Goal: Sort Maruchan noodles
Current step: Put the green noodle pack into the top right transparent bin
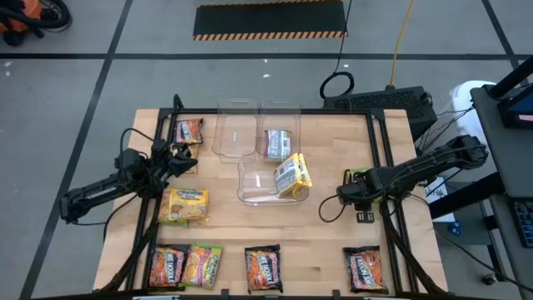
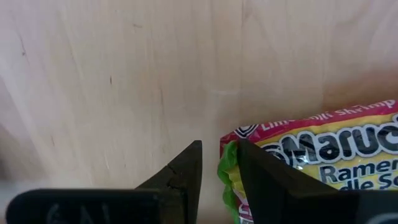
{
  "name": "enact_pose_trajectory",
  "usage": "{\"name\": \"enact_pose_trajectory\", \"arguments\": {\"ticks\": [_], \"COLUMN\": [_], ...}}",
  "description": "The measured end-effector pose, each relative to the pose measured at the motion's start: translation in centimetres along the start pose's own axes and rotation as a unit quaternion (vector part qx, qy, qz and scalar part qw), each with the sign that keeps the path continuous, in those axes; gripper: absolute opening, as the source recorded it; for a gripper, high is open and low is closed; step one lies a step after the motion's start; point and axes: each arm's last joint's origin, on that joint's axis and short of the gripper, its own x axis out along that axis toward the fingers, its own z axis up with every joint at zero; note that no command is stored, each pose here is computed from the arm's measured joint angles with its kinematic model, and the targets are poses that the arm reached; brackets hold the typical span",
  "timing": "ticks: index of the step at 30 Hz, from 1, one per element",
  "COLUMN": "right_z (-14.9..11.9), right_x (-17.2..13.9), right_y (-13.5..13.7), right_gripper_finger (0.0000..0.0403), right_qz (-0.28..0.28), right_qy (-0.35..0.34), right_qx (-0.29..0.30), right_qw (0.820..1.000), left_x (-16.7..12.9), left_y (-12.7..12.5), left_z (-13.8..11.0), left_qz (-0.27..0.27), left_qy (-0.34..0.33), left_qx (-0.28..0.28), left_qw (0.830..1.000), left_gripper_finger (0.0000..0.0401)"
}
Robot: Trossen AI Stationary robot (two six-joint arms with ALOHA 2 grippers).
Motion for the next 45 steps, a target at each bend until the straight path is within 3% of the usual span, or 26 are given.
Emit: {"name": "enact_pose_trajectory", "arguments": {"ticks": [10, 19, 25, 38, 45], "right_z": [-0.3, -0.6, -0.5, 1.1, 2.7], "right_x": [0.9, 1.2, 1.2, -0.1, -2.3], "right_y": [-0.2, -0.4, -0.3, -0.2, -0.6], "right_gripper_finger": [0.0096, 0.0039, 0.0003, 0.0000, 0.0000], "right_qz": [-0.027, -0.043, -0.042, -0.009, -0.034], "right_qy": [0.040, 0.079, 0.073, 0.020, -0.036], "right_qx": [0.044, 0.076, 0.092, 0.140, 0.159], "right_qw": [0.998, 0.993, 0.992, 0.990, 0.986], "left_x": [0.0, 0.0, 0.0, 0.0, 0.0], "left_y": [0.0, 0.0, 0.0, 0.0, 0.0], "left_z": [0.0, 0.0, 0.0, 0.0, 0.0], "left_qz": [0.001, 0.001, 0.002, 0.003, 0.003], "left_qy": [0.000, -0.001, -0.004, -0.005, -0.005], "left_qx": [0.000, 0.000, 0.001, 0.002, 0.004], "left_qw": [1.000, 1.000, 1.000, 1.000, 1.000], "left_gripper_finger": [0.0026, 0.0026, 0.0026, 0.0026, 0.0026]}}
